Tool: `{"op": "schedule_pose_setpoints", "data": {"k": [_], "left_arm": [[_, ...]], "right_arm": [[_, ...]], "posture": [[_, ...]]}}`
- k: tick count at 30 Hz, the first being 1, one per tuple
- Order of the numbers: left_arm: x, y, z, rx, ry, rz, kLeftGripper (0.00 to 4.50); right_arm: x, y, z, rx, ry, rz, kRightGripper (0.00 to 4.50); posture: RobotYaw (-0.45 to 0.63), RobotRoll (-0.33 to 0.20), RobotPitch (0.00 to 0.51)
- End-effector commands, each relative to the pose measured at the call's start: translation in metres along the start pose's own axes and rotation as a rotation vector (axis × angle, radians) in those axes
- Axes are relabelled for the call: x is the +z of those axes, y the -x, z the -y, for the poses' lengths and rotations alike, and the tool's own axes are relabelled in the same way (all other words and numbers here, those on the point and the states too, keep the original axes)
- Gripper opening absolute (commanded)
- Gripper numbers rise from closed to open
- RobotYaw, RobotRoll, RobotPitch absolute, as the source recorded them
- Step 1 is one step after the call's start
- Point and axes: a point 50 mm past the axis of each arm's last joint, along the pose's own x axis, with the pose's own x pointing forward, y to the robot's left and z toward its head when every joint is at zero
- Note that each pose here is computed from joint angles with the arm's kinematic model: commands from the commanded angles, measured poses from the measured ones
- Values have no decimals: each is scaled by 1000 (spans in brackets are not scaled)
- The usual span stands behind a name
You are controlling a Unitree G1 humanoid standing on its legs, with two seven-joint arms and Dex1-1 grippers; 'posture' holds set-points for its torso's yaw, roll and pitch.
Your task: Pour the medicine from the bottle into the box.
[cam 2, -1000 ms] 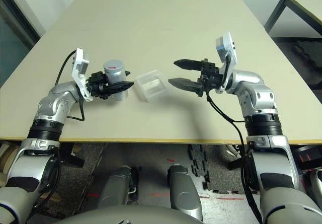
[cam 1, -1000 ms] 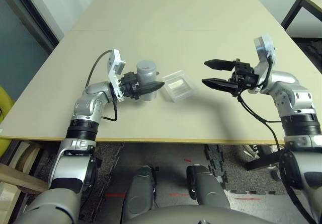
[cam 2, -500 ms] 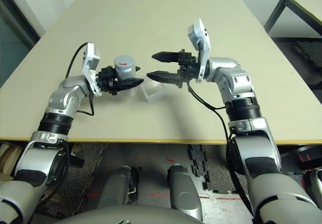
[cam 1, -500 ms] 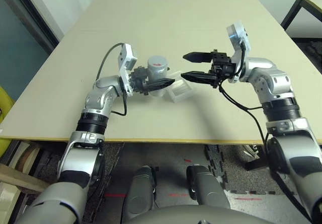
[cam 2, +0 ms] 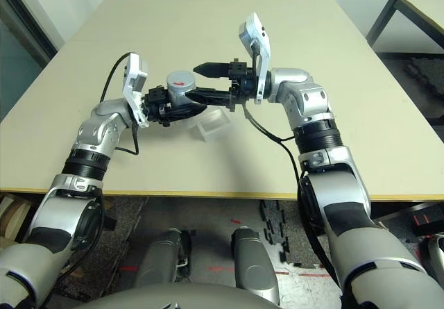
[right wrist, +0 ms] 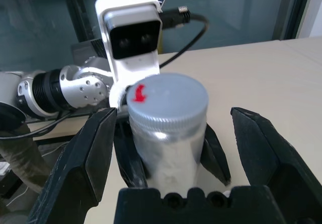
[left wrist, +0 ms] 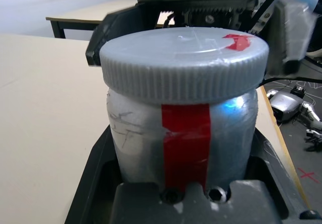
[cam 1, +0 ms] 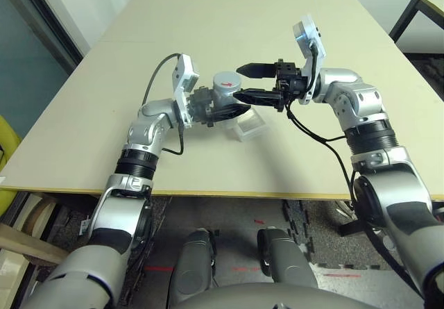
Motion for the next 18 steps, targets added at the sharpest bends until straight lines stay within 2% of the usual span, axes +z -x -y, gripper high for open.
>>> {"op": "schedule_pose_setpoints", "data": {"k": [1,10,13,17,18], "left_arm": [[1,-3,-1,-13,-18,-18,2642],[1,-2,-1,-14,-20,-21,2642],[1,-2,-1,-15,-19,-23,2642],[1,-3,0,-18,-16,-22,2642],[1,-3,0,-19,-15,-21,2642]], "right_arm": [[3,-3,1,7,-14,9,4500],[2,-8,0,14,-19,15,4500],[2,-10,0,16,-17,17,3850],[2,-11,0,18,-11,16,2564],[2,-11,0,19,-10,16,2559]], "posture": [[-168,0,57],[-163,0,55],[-161,0,55],[-159,0,56],[-159,0,56]]}}
